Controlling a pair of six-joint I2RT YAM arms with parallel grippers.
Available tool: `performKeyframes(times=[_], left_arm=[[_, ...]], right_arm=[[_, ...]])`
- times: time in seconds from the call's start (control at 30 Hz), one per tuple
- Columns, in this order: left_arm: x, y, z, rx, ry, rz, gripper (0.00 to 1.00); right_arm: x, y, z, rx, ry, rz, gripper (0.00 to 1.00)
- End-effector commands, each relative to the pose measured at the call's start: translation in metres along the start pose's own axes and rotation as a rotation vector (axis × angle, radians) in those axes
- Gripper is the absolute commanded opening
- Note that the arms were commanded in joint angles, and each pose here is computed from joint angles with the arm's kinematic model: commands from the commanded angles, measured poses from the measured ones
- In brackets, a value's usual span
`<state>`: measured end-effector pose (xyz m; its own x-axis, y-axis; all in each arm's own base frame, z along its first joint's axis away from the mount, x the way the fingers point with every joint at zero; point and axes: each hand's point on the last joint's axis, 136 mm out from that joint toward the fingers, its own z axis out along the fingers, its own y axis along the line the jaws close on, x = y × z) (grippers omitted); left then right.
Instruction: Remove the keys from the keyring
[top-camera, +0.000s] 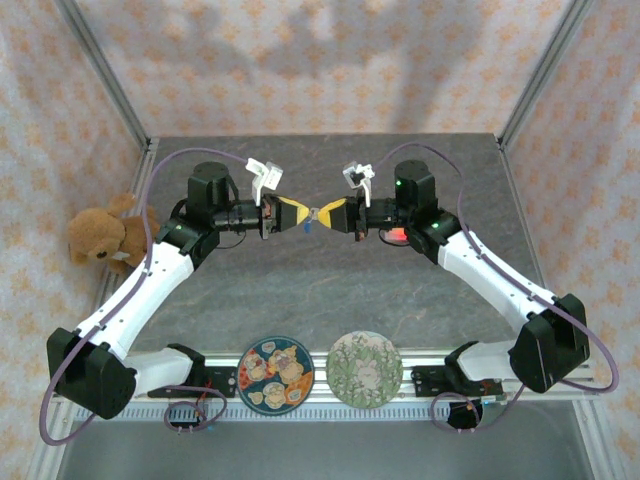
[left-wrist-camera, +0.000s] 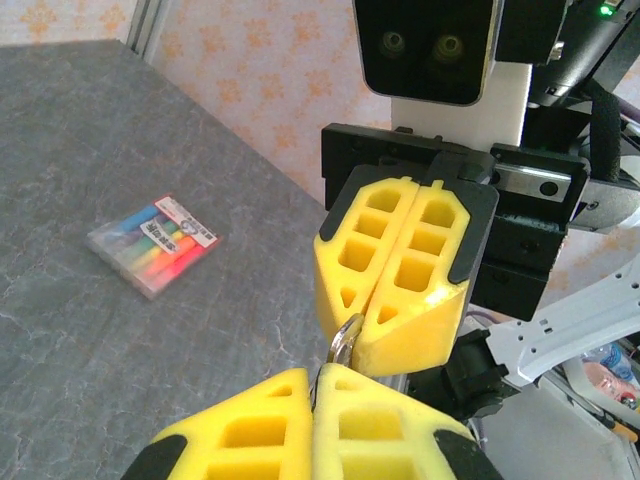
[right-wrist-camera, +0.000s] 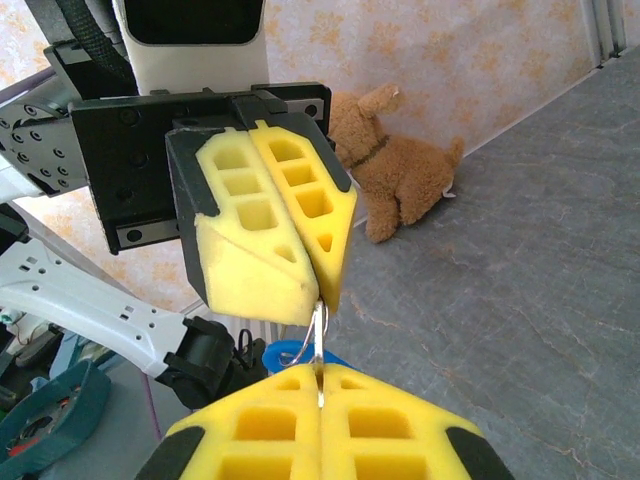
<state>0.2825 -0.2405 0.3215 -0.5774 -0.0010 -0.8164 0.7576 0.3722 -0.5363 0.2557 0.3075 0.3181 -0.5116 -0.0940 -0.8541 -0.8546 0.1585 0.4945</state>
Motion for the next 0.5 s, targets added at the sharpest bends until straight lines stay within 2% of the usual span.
performKeyframes(times=[0.0, 0.27, 0.47], left_arm=[[-0.012, -0.008, -0.002, 0.004, -0.041, 0.022, 0.00], [-0.030, 0.010, -0.008, -0.105, -0.190, -0.018, 0.00], [-0.038, 0.017, -0.011, -0.127, -0.254, -0.052, 0.00]], right_arm=[[-0.020, 0.010, -0.006, 0.029, -0.053, -0.082, 0.00], [-0.018, 0.015, -0.009, 0.049, -0.158, -0.134, 0.00], [-0.017, 0.022, -0.005, 0.061, -0.220, -0.156, 0.00]])
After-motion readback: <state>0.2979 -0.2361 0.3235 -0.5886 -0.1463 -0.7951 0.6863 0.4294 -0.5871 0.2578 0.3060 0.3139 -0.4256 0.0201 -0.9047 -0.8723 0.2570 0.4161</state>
